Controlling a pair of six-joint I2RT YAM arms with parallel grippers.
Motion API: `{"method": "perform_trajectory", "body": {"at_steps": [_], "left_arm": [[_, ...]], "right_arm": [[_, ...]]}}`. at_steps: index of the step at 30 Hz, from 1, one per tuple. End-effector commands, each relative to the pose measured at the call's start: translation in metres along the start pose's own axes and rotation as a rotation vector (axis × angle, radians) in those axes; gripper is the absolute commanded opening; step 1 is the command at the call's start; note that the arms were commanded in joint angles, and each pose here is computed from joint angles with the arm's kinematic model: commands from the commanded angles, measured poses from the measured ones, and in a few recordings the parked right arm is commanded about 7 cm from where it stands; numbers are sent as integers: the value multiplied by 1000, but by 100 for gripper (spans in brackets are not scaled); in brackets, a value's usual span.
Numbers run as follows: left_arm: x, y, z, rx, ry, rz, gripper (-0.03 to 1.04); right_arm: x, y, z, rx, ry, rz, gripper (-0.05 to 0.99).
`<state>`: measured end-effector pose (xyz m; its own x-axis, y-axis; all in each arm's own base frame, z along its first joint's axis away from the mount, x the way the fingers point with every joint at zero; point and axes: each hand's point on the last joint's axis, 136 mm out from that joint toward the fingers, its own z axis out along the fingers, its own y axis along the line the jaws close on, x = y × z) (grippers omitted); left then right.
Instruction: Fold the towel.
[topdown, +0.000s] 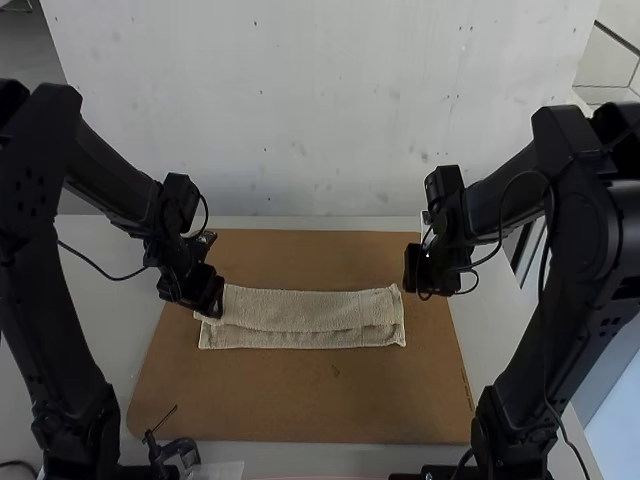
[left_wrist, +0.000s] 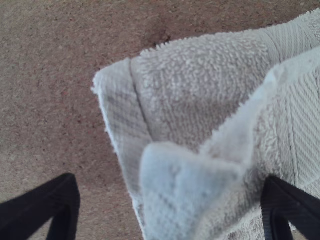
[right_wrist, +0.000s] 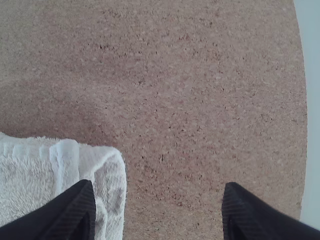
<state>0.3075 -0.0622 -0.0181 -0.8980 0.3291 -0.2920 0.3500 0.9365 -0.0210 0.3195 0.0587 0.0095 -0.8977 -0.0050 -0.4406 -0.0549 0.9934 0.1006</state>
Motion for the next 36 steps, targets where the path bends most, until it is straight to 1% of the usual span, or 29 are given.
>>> {"method": "perform_trajectory", "body": {"at_steps": [1,4,6,12,17,23,27,36], "left_arm": [[-11,5,0,-1,-18,0,79],[-10,6,0,-1,-18,-2,79],[-11,5,-1,1,-20,-3,79],[-11,3,-1,4,-20,0,79],[-11,2,-1,8,-21,3,79],[-12,1,-2,10,-27,6,79],[-12,-3,-2,13,-25,13,79],[-17,-1,-10,7,-52,11,79]], "right_arm": [[-6,2,-6,-32,6,1,51],[3,6,-3,-69,56,9,51],[6,13,-2,-110,75,21,51],[7,31,-1,-192,100,62,51],[2,31,0,-196,79,67,51],[-12,29,-15,-195,43,71,51],[-14,28,-22,-194,38,74,51],[1,29,-12,-192,77,72,51]]}}
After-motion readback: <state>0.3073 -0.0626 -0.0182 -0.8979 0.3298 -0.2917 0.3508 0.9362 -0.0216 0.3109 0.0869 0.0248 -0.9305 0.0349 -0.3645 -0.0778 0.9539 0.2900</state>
